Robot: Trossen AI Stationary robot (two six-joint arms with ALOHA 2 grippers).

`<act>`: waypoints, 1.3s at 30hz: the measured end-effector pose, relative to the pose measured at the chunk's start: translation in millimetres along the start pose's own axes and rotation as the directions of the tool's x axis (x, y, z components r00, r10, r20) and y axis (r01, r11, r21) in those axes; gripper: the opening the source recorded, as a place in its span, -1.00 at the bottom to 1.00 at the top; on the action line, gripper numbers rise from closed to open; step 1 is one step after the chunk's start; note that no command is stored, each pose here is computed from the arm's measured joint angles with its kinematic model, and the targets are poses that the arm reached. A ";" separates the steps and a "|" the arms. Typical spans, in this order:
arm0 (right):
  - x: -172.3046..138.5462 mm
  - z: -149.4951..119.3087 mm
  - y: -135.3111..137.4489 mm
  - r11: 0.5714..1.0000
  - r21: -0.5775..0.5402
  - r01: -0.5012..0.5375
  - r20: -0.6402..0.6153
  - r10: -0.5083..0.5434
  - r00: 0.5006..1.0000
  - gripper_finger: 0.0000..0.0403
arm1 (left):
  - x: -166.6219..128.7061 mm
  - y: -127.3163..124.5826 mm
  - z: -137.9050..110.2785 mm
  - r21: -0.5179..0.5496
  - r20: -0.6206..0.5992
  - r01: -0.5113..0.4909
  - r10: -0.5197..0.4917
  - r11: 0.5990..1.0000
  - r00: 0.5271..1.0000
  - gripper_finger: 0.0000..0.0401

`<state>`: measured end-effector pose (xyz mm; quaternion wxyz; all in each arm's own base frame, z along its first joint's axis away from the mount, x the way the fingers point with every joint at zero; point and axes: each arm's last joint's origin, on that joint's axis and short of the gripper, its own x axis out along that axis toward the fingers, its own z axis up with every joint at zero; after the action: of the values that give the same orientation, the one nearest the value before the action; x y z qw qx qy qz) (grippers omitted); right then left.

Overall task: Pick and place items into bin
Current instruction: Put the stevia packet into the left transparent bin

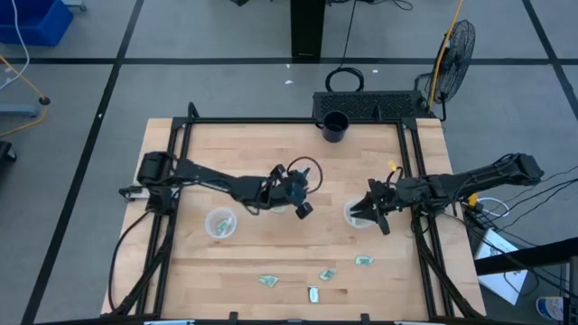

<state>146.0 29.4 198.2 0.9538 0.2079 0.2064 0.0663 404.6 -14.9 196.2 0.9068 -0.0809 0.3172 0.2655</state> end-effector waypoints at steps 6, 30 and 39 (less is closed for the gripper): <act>-1.2 4.0 4.5 0.996 -0.007 -0.094 0.020 0.094 0.995 -0.56 | 41.5 23.9 -11.9 -0.013 -0.105 0.001 -0.002 1.000 0.994 -0.54; -0.5 2.6 3.6 0.995 -0.060 -0.081 0.005 0.081 0.997 -0.56 | 84.1 42.0 -37.3 0.000 -0.202 -0.031 0.030 1.000 0.979 -0.57; -0.5 2.6 3.6 0.995 -0.063 -0.081 0.005 0.081 0.997 -0.56 | 85.9 47.7 -36.0 -0.012 -0.208 -0.042 0.038 0.999 0.977 -0.97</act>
<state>146.5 31.6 202.0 0.9572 0.1861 0.1919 0.1105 416.5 51.0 115.9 0.8625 -0.1094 0.4095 0.2763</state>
